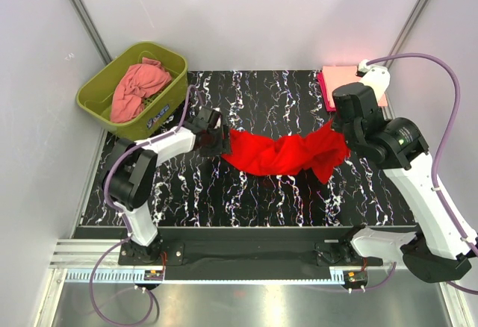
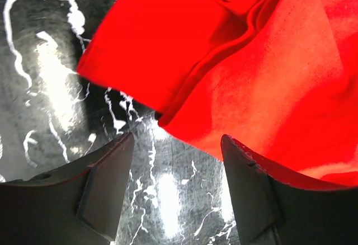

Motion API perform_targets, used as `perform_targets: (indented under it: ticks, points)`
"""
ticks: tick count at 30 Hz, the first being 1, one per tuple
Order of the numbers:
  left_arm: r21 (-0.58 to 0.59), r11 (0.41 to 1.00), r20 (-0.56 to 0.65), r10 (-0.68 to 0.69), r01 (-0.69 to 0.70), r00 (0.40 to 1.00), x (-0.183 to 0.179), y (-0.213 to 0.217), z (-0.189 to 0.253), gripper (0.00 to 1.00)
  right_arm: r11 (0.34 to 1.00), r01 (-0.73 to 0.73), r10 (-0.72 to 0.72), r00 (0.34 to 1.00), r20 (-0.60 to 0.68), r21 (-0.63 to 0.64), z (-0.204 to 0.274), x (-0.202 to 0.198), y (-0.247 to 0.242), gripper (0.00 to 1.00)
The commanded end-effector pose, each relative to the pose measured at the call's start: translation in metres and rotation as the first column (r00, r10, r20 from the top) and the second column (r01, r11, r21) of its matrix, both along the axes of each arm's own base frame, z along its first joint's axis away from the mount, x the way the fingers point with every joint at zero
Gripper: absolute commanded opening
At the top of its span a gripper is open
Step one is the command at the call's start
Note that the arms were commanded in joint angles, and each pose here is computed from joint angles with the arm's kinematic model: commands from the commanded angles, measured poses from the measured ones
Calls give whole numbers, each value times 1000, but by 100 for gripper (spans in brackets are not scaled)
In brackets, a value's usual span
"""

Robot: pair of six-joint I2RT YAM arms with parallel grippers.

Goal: Fold and stack the t-shirts
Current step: Flatten the tshirt out

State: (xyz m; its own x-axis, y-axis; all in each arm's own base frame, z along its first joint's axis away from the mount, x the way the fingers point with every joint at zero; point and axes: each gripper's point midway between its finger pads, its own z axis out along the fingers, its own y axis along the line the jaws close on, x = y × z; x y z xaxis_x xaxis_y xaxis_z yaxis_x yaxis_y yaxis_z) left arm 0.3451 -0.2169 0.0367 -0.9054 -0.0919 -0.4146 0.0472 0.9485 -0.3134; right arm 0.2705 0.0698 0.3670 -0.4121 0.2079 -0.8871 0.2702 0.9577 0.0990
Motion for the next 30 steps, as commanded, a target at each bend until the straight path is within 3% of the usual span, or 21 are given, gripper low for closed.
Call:
perform_targets:
  ticks: [1, 12, 16, 19, 23, 27, 30]
  points:
    - [16, 1000, 85, 9, -10, 996, 5, 4, 20, 69, 1000, -3, 2, 1000, 29, 26, 6, 1, 0, 0]
    - [-43, 999, 14, 29, -29, 999, -1, -8, -14, 59, 999, -20, 19, 999, 29, 37, 5, 1, 4, 0]
    - [-59, 998, 17, 34, -33, 999, 3, -13, -18, 46, 999, -25, 25, 999, 20, 32, 0, 2, 5, 0]
    - [-51, 998, 46, 40, -37, 998, 11, -12, -10, 27, 999, -27, 27, 1000, 9, 24, -6, 4, 7, 0]
    - [-39, 998, 59, 45, -43, 997, 18, -12, 12, 0, 1000, -23, 23, 1000, 1, 14, -10, 7, 8, 0]
    - [-57, 997, 115, 61, -55, 991, 20, -10, 68, 0, 1000, -7, 7, 1000, 20, 6, 2, 12, 7, 0]
    - [-76, 995, 241, 85, -69, 967, 27, -2, 149, 0, 1000, 6, -6, 998, 63, -1, 33, 19, 5, 0]
